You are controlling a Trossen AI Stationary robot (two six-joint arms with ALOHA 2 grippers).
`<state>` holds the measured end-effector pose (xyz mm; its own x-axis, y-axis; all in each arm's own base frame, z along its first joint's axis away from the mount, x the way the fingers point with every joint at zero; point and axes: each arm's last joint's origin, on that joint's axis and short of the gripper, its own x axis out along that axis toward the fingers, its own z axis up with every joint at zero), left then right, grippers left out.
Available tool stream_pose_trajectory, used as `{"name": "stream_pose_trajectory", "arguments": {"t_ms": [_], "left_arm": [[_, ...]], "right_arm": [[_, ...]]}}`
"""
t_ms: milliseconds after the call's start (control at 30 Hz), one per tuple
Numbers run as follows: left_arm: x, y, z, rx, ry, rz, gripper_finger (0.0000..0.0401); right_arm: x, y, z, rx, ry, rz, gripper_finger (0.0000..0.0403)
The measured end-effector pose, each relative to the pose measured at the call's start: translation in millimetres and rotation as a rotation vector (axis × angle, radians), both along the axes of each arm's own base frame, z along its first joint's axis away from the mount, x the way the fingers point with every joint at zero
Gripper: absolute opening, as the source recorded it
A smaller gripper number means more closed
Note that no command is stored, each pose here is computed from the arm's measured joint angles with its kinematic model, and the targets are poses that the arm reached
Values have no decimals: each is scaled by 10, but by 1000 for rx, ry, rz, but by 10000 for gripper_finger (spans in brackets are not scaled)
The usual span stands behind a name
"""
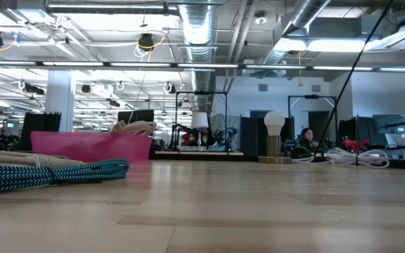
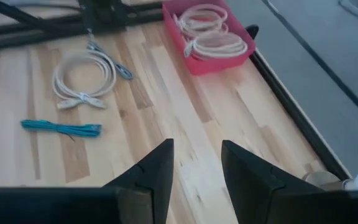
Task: Pick & Place USB Port
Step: Put the blue charger cable into the blue bin
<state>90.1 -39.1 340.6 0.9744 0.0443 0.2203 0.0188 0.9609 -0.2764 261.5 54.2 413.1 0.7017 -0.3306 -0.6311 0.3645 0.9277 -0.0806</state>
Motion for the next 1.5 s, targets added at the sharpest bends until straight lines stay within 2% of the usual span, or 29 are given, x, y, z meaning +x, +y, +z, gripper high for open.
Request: {"name": "stream_pose_trajectory", "arguments": {"t_ms": [200,300,400,567,667,867,1267,1500], "left_arm": [[-6,-3,15,-27,-18,-31,85],[-6,-4,15,-36,-18,-33,85],[-6,-4,15,-37,-18,-33,85],[-7,-3,21,-40,-24,-34,85],[-8,-3,21,-41,-25,-34,85],[-8,-6,22,-38,-26,-45,85],[-8,-6,22,-35,-26,-44,85],[-8,-6,22,-35,-26,-43,85]], "right_arm": [[245,42,-169,17,45,27,127],[450,101,-278,46,78,217,127],[632,186,-347,72,54,403,127],[845,251,-482,23,45,523,127],[935,212,-577,-14,77,552,127],[1155,129,-860,-5,152,550,137],[1556,166,-1358,-133,194,658,241],[1794,162,-1578,-101,211,694,238]]}}
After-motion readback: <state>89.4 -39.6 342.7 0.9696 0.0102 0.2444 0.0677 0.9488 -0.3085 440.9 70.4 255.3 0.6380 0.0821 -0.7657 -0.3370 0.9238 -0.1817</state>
